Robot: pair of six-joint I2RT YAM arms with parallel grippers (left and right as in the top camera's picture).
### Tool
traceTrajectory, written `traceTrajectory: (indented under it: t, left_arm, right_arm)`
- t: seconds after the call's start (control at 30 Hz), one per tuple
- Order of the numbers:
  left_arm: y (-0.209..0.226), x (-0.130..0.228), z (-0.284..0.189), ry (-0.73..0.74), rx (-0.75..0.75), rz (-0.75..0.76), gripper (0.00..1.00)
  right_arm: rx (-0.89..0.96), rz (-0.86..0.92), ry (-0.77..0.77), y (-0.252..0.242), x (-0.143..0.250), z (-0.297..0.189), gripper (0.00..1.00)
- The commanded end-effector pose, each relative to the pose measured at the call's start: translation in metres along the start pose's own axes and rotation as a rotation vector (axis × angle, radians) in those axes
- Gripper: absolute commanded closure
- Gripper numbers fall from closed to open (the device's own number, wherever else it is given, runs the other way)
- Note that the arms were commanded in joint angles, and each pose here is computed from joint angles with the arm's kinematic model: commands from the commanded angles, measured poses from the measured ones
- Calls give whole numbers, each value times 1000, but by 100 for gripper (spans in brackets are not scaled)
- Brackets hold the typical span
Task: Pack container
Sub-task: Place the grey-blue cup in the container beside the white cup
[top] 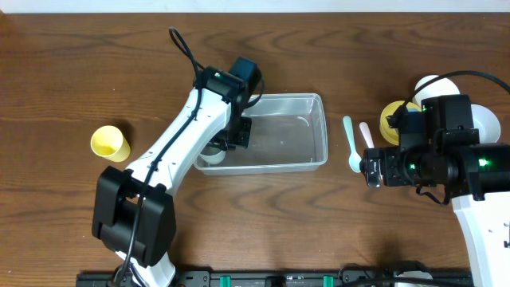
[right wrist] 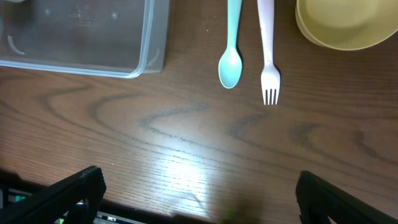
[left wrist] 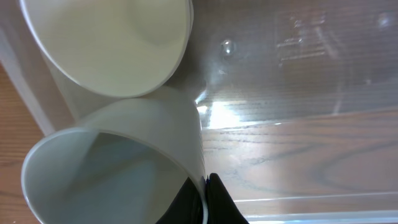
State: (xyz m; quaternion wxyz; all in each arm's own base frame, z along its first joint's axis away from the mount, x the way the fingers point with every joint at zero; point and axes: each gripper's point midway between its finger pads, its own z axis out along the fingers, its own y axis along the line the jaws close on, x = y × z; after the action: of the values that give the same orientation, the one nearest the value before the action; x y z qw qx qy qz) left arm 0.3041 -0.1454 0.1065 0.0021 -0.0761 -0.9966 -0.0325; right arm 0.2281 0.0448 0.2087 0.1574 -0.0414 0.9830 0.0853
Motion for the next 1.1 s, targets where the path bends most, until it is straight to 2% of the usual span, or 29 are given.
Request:
traceTrajectory:
  t: [0.0, 0.4, 0.6, 0.7, 0.73, 0.87, 1.0, 1.07]
  left_arm:
    - [1, 3, 12, 28, -14, 16, 94]
    - [1, 11, 48, 37, -17, 17, 94]
    - [2, 14, 51, 47, -20, 22, 93]
    - [2, 14, 51, 46, -20, 37, 85]
    - [2, 14, 51, 46, -19, 47, 74]
    - [2, 12, 44, 41, -17, 90, 45]
    - [1, 4, 16, -14, -2, 86, 34]
    - [3, -2, -10, -72, 1, 82, 32]
  right_arm:
    - [5, 14, -17, -1, -4, -5, 1]
    - [5, 14, -16, -1, -4, -5, 1]
    - [5, 15, -12, -1, -3, -5, 1]
    - [5, 15, -9, -1, -2, -5, 1]
    - [6, 15, -9, -1, -2, -5, 1]
    - [6, 15, -10, -1, -2, -5, 1]
    - [6, 15, -10, -1, -2, -5, 1]
    - [6, 15, -10, -2, -2, -5, 1]
